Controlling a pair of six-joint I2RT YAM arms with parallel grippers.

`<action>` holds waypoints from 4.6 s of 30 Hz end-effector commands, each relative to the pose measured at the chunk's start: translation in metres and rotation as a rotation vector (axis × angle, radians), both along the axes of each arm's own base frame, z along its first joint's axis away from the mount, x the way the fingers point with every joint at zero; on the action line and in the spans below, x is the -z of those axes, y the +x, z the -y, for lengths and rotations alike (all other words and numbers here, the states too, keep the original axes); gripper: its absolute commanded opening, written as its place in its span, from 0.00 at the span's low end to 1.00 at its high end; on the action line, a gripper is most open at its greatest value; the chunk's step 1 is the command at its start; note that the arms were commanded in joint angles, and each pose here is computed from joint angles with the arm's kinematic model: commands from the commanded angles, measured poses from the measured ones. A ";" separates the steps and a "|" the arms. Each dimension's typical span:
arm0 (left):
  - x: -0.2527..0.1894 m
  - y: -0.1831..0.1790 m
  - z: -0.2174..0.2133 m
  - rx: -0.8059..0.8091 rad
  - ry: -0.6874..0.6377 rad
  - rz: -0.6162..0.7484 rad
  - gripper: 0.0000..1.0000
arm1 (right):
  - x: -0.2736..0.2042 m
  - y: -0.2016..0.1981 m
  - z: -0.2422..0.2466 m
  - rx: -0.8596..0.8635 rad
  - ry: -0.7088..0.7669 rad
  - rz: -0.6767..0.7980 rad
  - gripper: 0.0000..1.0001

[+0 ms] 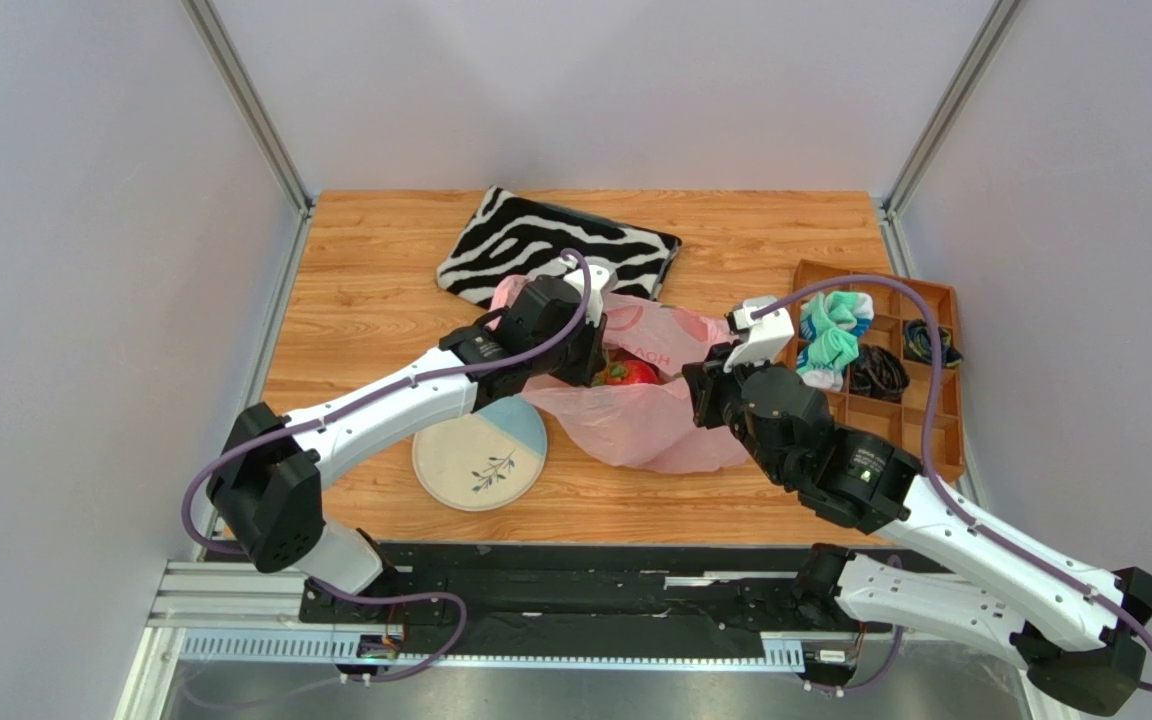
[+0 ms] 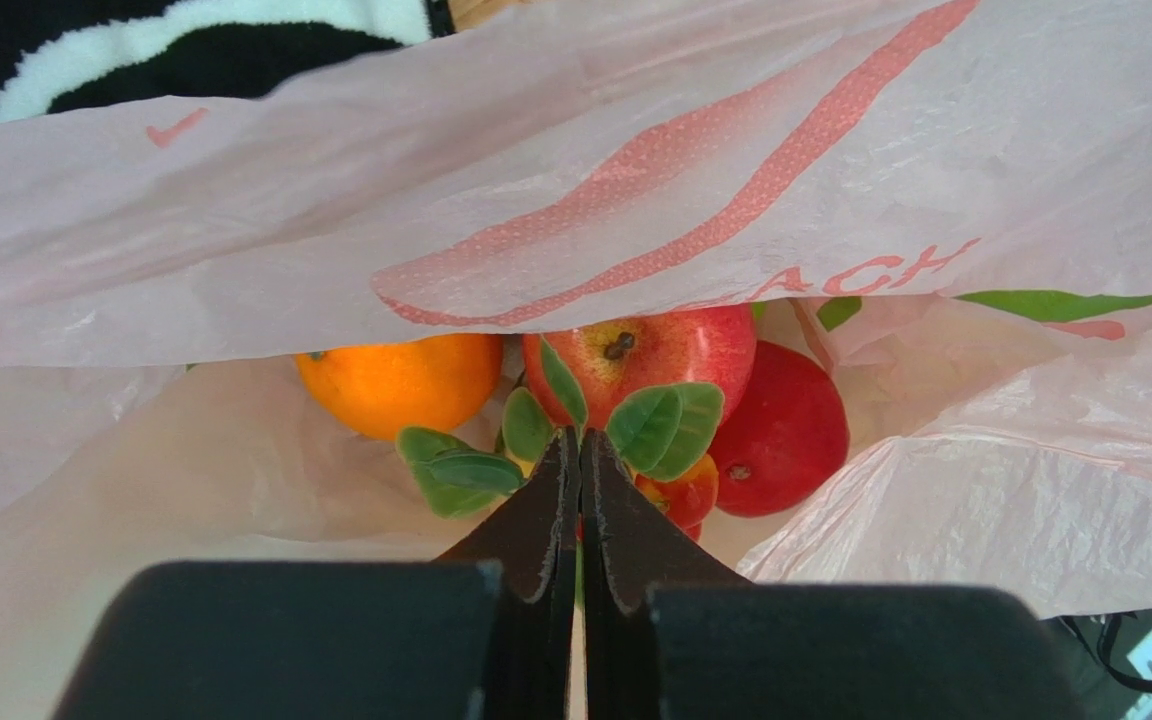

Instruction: Place the fruits into the plastic bag

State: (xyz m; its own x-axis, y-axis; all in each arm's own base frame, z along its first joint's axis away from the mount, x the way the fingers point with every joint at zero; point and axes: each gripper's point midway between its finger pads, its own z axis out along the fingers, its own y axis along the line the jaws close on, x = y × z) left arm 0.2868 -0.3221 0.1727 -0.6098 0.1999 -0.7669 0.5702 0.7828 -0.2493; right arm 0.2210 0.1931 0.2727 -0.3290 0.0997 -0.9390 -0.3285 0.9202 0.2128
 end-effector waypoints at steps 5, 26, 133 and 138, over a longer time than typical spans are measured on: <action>-0.019 0.002 0.011 0.011 -0.075 0.023 0.46 | -0.008 0.002 0.001 0.020 0.035 0.016 0.00; -0.210 -0.012 -0.043 -0.015 -0.259 0.506 0.96 | -0.004 0.006 -0.004 0.027 0.015 0.004 0.00; -0.204 0.055 -0.132 -0.211 -0.369 0.289 0.98 | -0.071 0.064 0.139 0.305 0.060 -0.026 0.79; -0.190 0.048 -0.163 -0.295 -0.288 0.302 0.98 | -0.065 0.054 0.152 0.365 0.050 -0.004 0.79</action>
